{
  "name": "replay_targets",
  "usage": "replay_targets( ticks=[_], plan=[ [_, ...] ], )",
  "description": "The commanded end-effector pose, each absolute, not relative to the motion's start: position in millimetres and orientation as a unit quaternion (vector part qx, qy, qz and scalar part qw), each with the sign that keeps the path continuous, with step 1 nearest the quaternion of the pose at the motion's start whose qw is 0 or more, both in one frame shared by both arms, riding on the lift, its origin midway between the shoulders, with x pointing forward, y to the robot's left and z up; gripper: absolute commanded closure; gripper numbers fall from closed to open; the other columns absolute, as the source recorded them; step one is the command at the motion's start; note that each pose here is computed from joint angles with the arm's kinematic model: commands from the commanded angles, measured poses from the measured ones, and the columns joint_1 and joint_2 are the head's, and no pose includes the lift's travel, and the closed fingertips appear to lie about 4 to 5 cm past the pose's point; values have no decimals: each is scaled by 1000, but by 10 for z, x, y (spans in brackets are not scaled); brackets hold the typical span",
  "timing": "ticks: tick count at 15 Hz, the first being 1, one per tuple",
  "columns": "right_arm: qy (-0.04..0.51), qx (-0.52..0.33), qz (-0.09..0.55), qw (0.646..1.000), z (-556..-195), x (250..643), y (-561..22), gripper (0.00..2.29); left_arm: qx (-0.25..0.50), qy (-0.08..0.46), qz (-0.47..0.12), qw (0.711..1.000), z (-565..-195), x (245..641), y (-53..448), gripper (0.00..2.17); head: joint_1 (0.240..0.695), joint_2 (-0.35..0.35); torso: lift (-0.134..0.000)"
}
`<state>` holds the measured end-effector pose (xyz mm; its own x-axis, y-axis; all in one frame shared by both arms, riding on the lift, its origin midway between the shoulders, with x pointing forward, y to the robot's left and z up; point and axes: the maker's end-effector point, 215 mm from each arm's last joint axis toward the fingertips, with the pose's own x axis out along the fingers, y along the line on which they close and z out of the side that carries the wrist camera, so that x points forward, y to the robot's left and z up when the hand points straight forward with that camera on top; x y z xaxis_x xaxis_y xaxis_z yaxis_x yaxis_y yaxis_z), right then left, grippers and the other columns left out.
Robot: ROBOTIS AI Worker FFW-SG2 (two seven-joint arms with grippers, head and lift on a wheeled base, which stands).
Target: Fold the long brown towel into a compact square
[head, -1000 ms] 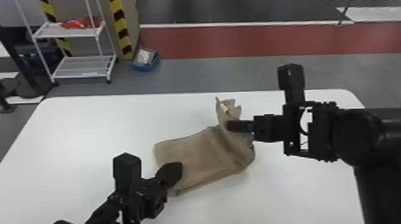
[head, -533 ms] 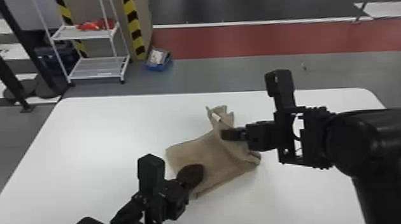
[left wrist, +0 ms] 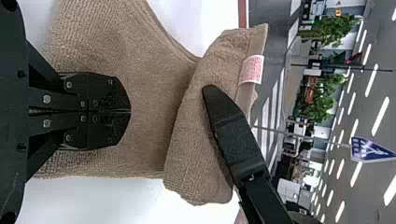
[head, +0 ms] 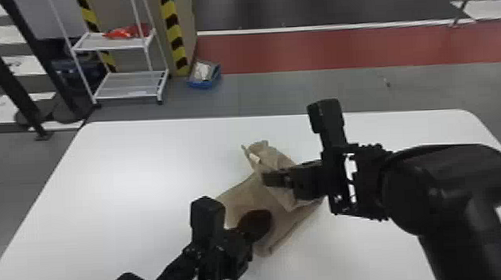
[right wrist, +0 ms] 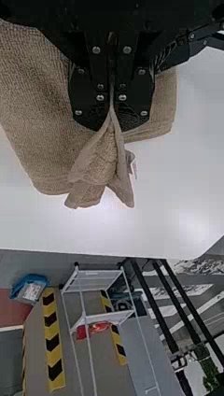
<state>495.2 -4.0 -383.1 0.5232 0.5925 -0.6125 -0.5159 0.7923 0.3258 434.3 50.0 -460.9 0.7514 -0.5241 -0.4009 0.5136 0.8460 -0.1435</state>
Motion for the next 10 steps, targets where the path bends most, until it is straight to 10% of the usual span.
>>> replay_targets(
  ticks=[1,8,10],
  plan=[
    [375,48,321,869,-3884,4905,-2,1409,-12,218,-277,936,-4612,4341,502,1919,695,54,-125],
    [397,48,328,856,-4039,4739,0,1393,-7,217,-274,937,-4614,4354,524,1919,695,61,-125],
    [399,57,345,848,-4035,4662,79,998,-7,218,-274,937,-4621,4347,524,1919,695,66,-125]
  ],
)
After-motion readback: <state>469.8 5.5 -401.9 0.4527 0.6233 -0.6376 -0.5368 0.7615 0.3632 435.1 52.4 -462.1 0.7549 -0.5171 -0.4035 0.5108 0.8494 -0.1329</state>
